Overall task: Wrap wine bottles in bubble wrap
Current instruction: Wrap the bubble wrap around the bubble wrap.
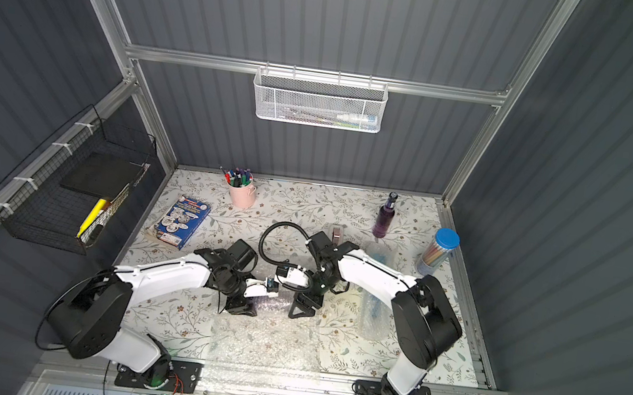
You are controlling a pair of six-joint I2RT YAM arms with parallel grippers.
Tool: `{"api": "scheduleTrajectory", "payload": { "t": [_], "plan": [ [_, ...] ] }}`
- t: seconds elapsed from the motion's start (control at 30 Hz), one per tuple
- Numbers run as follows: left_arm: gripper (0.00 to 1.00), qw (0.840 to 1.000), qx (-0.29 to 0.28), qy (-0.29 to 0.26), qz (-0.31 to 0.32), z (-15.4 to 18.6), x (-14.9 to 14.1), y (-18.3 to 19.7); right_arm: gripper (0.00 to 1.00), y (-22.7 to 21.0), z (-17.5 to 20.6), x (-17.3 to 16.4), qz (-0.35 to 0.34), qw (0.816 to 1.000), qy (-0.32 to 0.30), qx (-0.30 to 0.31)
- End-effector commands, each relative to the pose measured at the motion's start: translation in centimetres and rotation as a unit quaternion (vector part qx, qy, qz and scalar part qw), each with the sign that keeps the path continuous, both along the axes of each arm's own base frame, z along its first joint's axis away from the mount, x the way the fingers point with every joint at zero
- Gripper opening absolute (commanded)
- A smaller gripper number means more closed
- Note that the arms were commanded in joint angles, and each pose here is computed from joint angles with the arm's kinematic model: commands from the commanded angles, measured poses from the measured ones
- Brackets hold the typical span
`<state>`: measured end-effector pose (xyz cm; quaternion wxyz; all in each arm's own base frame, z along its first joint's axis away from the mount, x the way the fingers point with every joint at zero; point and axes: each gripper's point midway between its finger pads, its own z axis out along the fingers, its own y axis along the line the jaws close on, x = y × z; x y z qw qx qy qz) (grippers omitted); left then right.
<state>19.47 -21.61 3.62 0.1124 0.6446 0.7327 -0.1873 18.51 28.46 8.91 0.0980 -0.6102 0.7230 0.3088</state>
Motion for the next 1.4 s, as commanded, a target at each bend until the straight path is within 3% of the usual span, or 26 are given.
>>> {"api": "scheduleTrajectory", "payload": {
  "t": [0.0, 0.27, 0.43, 0.53, 0.63, 0.8, 0.97, 1.1, 1.2, 1.23, 1.37],
  "plan": [
    [0.51, 0.99, -0.003, 0.138, 0.032, -0.4, -2.5, 0.1, 0.77, 0.3, 1.3, 2.6, -0.024, 0.992, -0.122, 0.033],
    [0.52, 0.961, -0.046, 0.268, 0.054, 0.9, -2.1, -2.0, 0.81, 1.6, 0.8, 1.9, 0.028, 0.945, -0.326, 0.03],
    [0.52, 0.943, -0.086, 0.314, 0.071, 1.7, -1.2, -2.3, 0.82, 3.1, -0.9, 2.1, 0.081, 0.906, -0.415, -0.002],
    [0.51, 0.938, -0.07, 0.333, 0.074, 1.0, -1.1, -2.1, 0.82, 3.6, -2.2, 3.5, 0.087, 0.885, -0.455, -0.049],
    [0.51, 0.935, -0.063, 0.342, 0.076, 0.5, -1.1, -2.0, 0.82, 4.7, -2.3, 4.5, 0.087, 0.871, -0.482, -0.047],
    [0.52, 0.933, -0.065, 0.344, 0.081, 0.7, -0.9, -1.8, 0.78, 5.4, -4.3, 5.0, 0.112, 0.868, -0.48, -0.069],
    [0.58, 0.936, -0.064, 0.337, 0.078, 0.8, -0.8, -1.7, 0.66, 6.1, -4.8, 4.7, 0.12, 0.88, -0.454, -0.074],
    [0.67, 0.947, -0.064, 0.308, 0.07, 1.5, -0.1, -1.7, 0.57, 5.7, -5.7, 3.5, 0.128, 0.903, -0.402, -0.077],
    [0.8, 0.961, -0.061, 0.262, 0.061, 2.6, 0.8, -1.4, 0.53, 5.4, -6.2, 2.5, 0.126, 0.924, -0.352, -0.079],
    [0.99, 0.967, -0.059, 0.243, 0.058, 3.0, 1.0, -1.2, 0.53, 5.3, -6.3, 2.0, 0.123, 0.932, -0.331, -0.077],
    [0.99, 0.986, -0.038, 0.147, 0.065, 4.5, 2.0, 0.3, 0.55, 5.0, -6.0, 0.6, 0.115, 0.961, -0.24, -0.069]
  ]
}}
